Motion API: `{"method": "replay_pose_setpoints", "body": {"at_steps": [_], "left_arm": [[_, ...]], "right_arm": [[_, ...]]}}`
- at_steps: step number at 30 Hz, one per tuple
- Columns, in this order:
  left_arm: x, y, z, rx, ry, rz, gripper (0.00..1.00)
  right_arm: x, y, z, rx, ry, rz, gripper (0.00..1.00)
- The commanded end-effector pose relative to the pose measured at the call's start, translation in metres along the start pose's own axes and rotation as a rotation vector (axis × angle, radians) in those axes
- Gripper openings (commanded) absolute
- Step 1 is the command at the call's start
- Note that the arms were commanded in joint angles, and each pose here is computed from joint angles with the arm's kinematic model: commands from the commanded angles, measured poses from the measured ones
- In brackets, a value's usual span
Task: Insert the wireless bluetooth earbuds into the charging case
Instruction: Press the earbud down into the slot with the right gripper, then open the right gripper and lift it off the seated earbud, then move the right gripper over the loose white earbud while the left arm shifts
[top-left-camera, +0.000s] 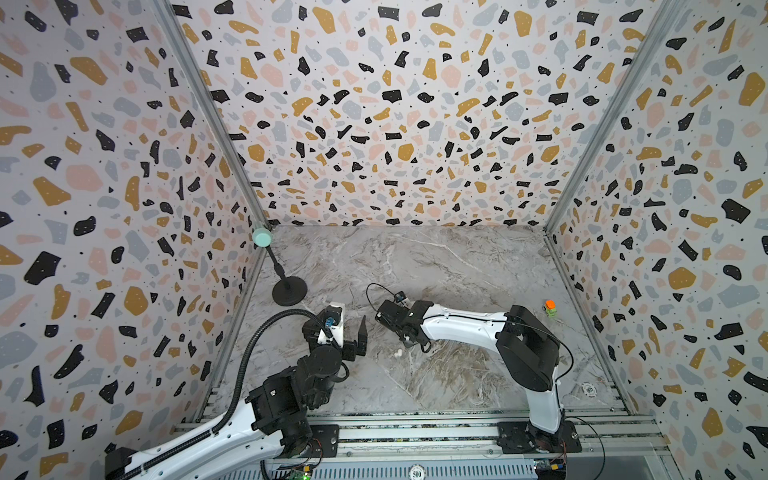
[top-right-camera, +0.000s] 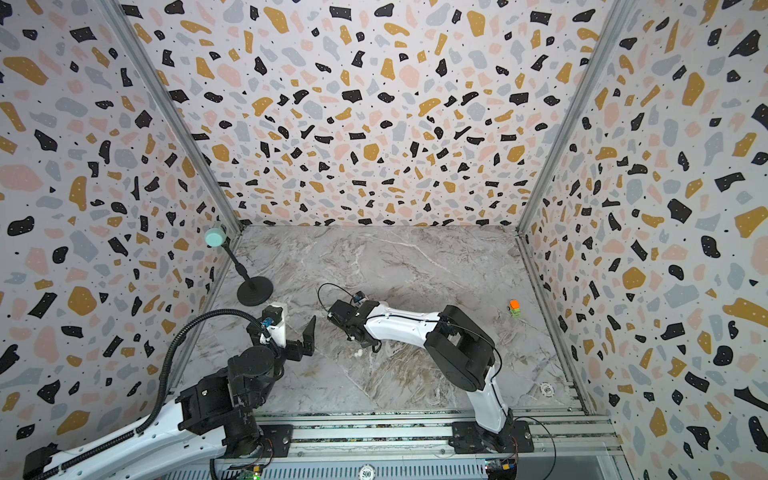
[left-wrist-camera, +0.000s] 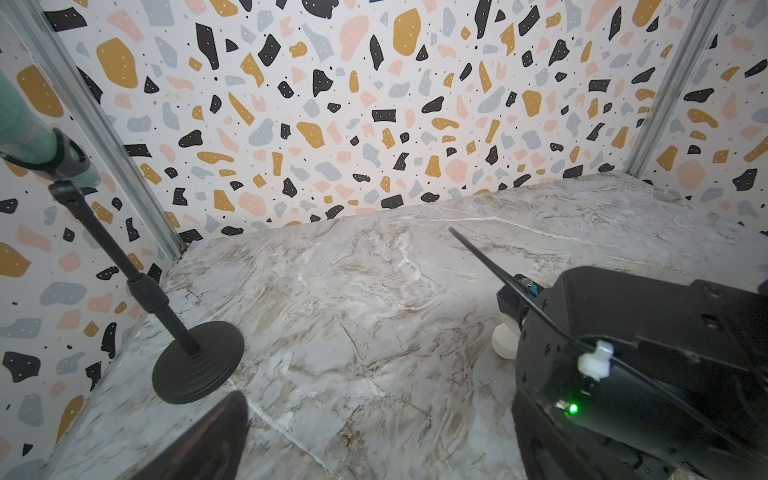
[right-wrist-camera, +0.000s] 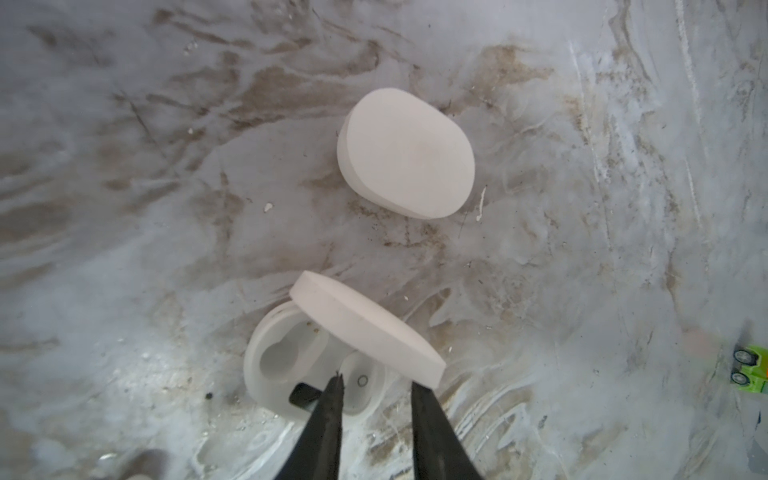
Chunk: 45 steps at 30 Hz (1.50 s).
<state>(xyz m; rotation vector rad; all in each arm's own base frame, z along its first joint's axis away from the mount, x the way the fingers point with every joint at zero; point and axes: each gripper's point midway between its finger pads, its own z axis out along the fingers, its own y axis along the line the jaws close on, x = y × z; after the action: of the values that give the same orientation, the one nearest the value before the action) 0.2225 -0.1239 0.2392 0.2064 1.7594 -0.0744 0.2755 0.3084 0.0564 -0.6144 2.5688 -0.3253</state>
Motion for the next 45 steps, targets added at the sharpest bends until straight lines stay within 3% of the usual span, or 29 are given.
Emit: {"method": "replay_pose_setpoints", "body": {"at_steps": [1,7,15,23,28,35,40,45], "left_arm": [[-0.006,0.001,0.000,-0.007,-0.022,-0.029,1.00],[-0.005,0.001,0.001,-0.008,-0.020,-0.025,1.00],[-0.007,0.003,0.000,-0.012,-0.024,-0.039,1.00],[-0.001,-0.010,0.002,0.045,0.020,-0.036,1.00],[0.013,-0.033,0.000,0.154,0.161,-0.088,1.00],[0.018,-0.046,-0.006,0.239,0.215,-0.062,1.00],[0.026,-0.056,-0.006,0.283,0.255,-0.006,1.00],[0.025,-0.048,-0.004,0.250,0.215,-0.017,1.00]], "right_arm": [[-0.008,-0.009,-0.022,0.003,-0.036,0.002,0.30],[-0.010,-0.009,-0.033,-0.032,-0.052,0.017,0.32],[-0.010,-0.004,-0.062,-0.185,-0.081,0.091,0.41],[-0.006,0.003,-0.090,-0.406,-0.132,0.229,0.70],[-0.001,0.009,-0.100,-0.526,-0.148,0.307,0.81],[0.013,0.033,-0.097,-0.676,-0.096,0.453,0.81],[0.019,0.040,-0.084,-0.643,-0.048,0.502,0.74],[0.024,0.048,-0.072,-0.615,-0.005,0.510,0.63]]}}
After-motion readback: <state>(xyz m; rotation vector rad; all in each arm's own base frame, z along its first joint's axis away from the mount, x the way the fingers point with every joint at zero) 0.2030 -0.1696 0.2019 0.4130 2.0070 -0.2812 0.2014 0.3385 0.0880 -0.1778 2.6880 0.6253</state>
